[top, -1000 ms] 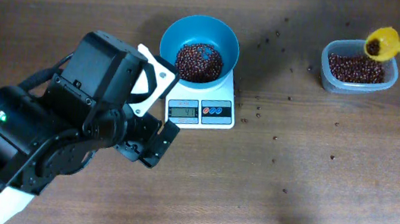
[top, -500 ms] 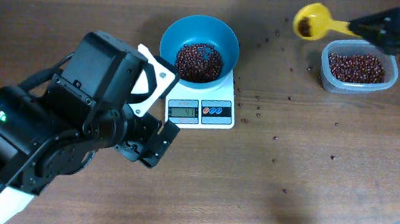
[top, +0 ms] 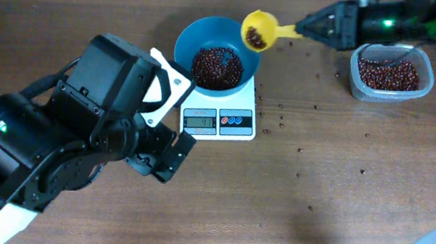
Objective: Scoop item into bowl and weigh 50g on scale
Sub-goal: 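Tilt the yellow scoop over the teal bowl to pour beans, right gripper, then dip the scoop into the bean tub to take a small amount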
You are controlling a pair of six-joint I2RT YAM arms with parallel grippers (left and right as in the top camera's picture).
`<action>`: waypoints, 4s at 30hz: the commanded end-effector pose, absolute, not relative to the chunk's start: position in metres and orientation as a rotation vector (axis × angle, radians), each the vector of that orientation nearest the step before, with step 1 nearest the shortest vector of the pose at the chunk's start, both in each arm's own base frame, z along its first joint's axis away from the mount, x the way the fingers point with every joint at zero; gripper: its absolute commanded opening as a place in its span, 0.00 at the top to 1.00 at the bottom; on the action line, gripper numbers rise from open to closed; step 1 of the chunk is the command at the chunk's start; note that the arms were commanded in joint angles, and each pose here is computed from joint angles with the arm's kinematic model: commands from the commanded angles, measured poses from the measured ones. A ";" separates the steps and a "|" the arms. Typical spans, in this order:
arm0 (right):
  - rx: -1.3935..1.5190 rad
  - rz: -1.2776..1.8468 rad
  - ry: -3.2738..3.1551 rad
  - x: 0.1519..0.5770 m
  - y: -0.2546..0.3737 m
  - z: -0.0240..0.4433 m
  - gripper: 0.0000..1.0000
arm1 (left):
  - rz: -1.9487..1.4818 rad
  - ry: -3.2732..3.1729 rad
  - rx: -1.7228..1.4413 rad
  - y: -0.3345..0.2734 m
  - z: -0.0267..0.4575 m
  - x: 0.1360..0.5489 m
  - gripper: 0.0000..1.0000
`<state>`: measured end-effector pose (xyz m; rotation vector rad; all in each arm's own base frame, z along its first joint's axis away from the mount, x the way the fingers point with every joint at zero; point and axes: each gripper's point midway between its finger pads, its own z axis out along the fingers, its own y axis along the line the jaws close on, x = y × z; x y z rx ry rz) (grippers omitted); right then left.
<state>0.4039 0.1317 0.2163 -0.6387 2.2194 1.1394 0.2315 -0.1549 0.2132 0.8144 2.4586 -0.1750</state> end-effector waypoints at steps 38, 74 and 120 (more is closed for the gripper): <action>-1.386 0.457 1.915 0.401 0.187 0.221 0.96 | -0.169 2.434 0.808 -0.154 0.221 0.235 0.01; -0.404 0.248 2.350 0.435 -0.065 0.258 0.96 | -0.169 2.434 0.808 -0.154 0.221 0.235 0.01; 0.046 1.146 2.231 0.402 -0.039 0.211 0.96 | -0.169 2.434 0.808 -0.154 0.221 0.235 0.01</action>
